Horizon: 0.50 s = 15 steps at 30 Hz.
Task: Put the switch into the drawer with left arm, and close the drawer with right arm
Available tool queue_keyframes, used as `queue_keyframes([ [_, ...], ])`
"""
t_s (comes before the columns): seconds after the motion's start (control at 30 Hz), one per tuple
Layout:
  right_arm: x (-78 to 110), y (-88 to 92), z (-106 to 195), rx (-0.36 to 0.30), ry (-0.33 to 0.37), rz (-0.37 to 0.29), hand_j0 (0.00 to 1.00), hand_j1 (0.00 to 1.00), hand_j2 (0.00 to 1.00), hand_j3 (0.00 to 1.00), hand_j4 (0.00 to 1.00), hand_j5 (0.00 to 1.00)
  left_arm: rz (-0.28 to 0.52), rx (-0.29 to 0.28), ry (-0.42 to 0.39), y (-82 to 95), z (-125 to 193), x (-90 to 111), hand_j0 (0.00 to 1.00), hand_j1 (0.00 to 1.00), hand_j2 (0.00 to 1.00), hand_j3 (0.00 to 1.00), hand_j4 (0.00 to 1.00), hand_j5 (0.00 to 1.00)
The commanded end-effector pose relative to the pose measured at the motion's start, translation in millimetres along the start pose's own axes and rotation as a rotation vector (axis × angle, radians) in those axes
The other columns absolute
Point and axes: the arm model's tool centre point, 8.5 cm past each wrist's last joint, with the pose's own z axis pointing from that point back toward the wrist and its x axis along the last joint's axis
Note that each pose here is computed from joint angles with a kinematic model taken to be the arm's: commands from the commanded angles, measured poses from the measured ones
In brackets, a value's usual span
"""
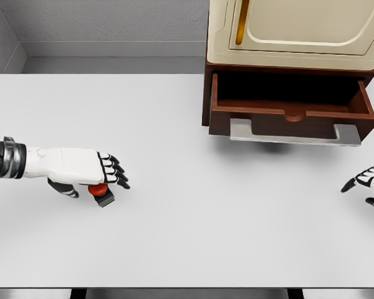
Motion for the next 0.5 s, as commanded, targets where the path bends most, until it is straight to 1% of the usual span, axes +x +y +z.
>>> queue_keyframes([
  [0.0,1.1,-3.2,3.4,-0.048,-0.012,-0.047,0.59,0.59,0.59,0.59,0.59,0.59,0.004,-0.008,-0.001,-2.6,-0.5,0.6,0.83,0.83,0.83,0.83,0.83,0.83],
  [0.03,2.1,0.4,2.9,-0.068,-0.011,-0.066,0.59,0.59,0.59,0.59,0.59,0.59,0.007,-0.012,-0.003,-4.0,-1.1,0.8,0.78,0.78,0.78,0.78,0.78,0.78],
  [0.1,2.9,-1.0,3.4,-0.083,-0.019,-0.079,0.59,0.59,0.59,0.59,0.59,0.59,0.01,-0.018,-0.009,-6.3,-2.7,2.4,0.74,0.74,0.74,0.74,0.74,0.74],
  [0.13,2.8,-0.9,4.7,-0.091,-0.024,-0.092,0.59,0.59,0.59,0.59,0.59,0.59,0.01,-0.018,-0.009,-6.3,-2.7,2.4,0.73,0.73,0.73,0.73,0.73,0.73],
  [0.2,2.5,-3.1,6.4,-0.102,-0.027,-0.099,0.6,0.6,0.6,0.6,0.6,0.6,0.011,-0.019,-0.007,-6.8,-2.1,1.8,0.73,0.73,0.73,0.73,0.73,0.73],
  [0.27,-0.8,-5.2,13.8,-0.112,-0.008,-0.099,0.61,0.61,0.61,0.61,0.61,0.61,0.011,-0.02,-0.007,-6.9,-2.1,1.8,0.73,0.73,0.73,0.73,0.73,0.73],
  [0.33,-0.1,-2.2,15.1,-0.107,-0.013,-0.114,0.61,0.61,0.61,0.61,0.61,0.61,0.011,-0.02,-0.007,-6.9,-2.1,1.8,0.73,0.73,0.73,0.73,0.73,0.73],
  [0.47,-0.6,-6.2,17.0,-0.119,-0.018,-0.118,0.61,0.61,0.61,0.61,0.61,0.61,0.009,-0.019,-0.007,-6.1,-2.0,2.0,0.73,0.73,0.73,0.73,0.73,0.73],
])
